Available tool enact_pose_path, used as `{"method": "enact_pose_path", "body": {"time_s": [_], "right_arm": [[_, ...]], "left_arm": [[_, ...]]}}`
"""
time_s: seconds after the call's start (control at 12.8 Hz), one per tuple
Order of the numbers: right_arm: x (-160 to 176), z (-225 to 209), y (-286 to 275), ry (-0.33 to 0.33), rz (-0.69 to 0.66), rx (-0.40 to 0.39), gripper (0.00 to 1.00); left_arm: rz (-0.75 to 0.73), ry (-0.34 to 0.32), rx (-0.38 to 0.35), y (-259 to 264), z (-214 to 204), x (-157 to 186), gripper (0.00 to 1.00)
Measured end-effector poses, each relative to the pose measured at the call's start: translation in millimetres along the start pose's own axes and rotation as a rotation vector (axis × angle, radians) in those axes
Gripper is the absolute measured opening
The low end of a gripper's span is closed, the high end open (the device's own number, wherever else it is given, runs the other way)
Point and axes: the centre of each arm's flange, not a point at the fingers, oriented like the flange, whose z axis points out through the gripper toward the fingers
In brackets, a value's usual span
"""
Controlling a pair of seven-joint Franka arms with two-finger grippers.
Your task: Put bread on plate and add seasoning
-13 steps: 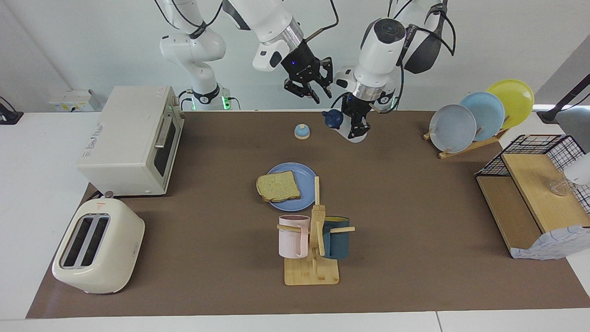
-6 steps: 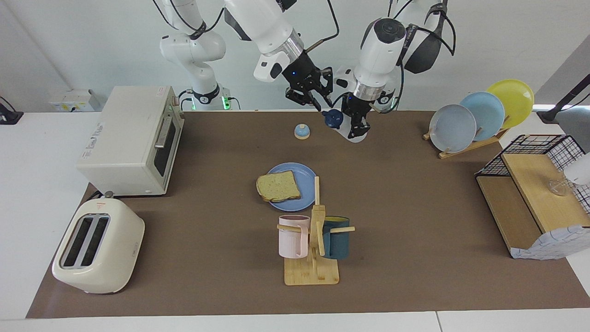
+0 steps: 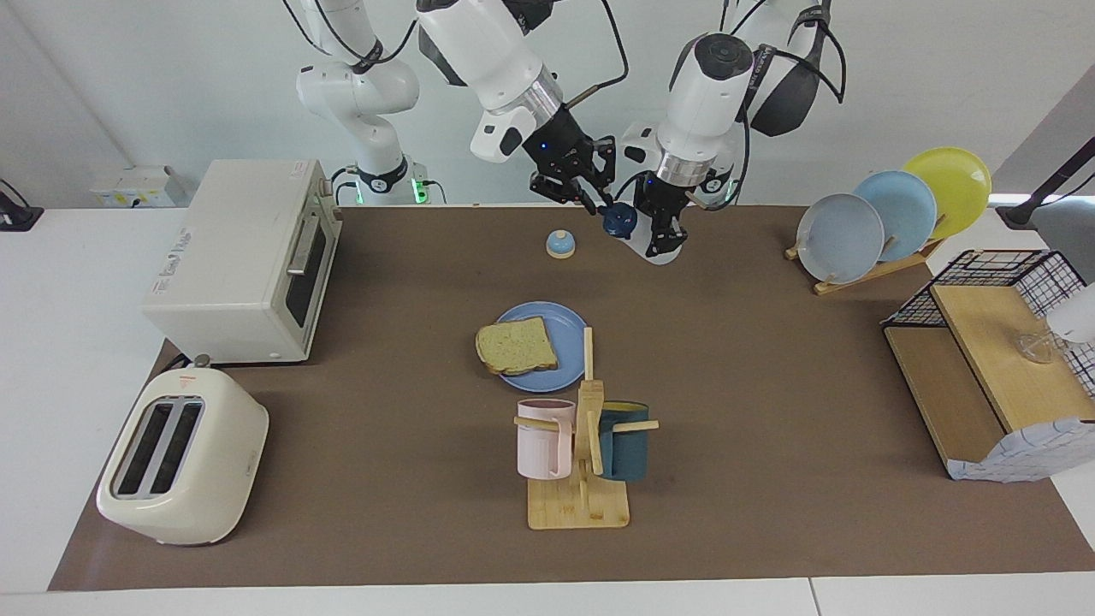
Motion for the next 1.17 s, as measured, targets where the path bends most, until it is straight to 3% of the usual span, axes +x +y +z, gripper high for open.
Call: {"method": "enact_pose_path", "body": {"time_s": [0.39, 0.63, 1.17], "right_arm": [[0.2, 0.3, 0.5, 0.0, 0.0, -0.001, 0.19], [0.4, -0.1, 0.6, 0.001, 0.0, -0.001, 0.01], [1.4, -0.4, 1.1, 0.004, 0.003, 0.0, 0.05]], "left_arm": [[-0.001, 0.0, 0.001, -0.6, -0.3, -0.7, 0.5], [-0.001, -0.004, 0.0, -0.8, 1.1, -1.6, 0.5], [-0.001, -0.004, 0.001, -0.7, 1.1, -1.4, 0.5]]}}
